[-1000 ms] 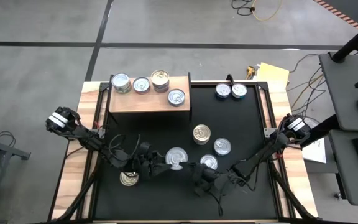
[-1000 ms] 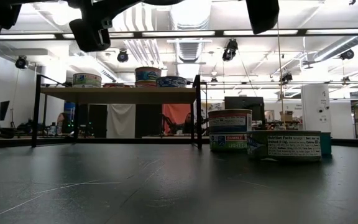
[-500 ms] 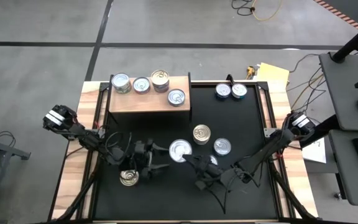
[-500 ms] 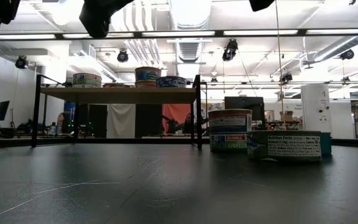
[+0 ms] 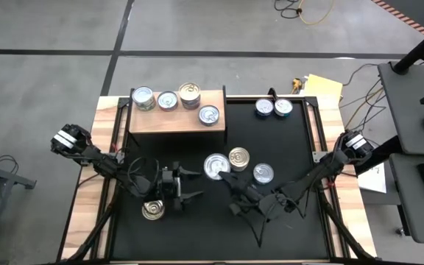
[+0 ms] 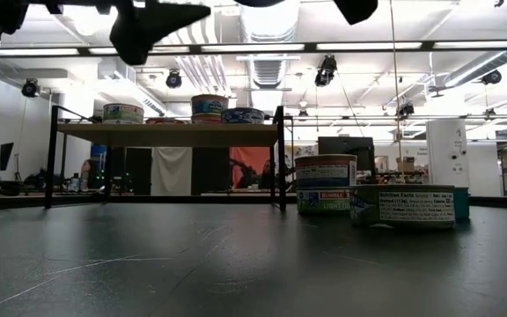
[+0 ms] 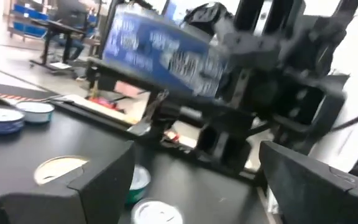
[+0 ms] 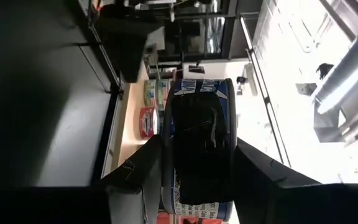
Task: Stack canned seafood by type on shelf
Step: Stack the blue tuna can on top of the blue tuna can on the shelf
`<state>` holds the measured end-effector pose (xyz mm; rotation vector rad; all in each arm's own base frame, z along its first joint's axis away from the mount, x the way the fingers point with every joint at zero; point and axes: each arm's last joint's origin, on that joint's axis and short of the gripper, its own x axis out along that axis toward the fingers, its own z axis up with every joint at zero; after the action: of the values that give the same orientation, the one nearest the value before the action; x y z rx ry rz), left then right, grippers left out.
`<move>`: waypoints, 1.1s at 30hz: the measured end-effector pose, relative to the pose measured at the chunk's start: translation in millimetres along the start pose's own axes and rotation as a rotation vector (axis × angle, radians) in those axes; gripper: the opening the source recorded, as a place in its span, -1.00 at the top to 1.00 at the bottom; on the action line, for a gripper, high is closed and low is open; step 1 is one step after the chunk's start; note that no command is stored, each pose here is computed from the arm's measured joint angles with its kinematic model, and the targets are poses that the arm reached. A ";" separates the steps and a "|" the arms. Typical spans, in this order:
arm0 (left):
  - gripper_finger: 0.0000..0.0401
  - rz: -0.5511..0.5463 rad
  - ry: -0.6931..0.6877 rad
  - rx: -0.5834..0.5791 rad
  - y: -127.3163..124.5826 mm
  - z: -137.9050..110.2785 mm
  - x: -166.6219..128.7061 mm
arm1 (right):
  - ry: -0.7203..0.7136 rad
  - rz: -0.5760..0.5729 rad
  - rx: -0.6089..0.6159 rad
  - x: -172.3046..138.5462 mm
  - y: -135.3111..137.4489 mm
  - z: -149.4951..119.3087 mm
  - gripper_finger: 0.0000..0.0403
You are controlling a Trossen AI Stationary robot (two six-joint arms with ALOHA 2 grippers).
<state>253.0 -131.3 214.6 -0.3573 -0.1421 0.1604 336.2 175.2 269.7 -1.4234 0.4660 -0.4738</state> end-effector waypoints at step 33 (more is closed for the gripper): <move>-0.62 0.018 0.341 0.588 17.2 24.6 -36.3 | 0.159 0.087 0.326 113.3 -6.8 -124.3 0.32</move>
<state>211.2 -113.7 227.3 0.2033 0.2447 0.1491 358.1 8.4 262.5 -1.0523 0.5490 -0.5674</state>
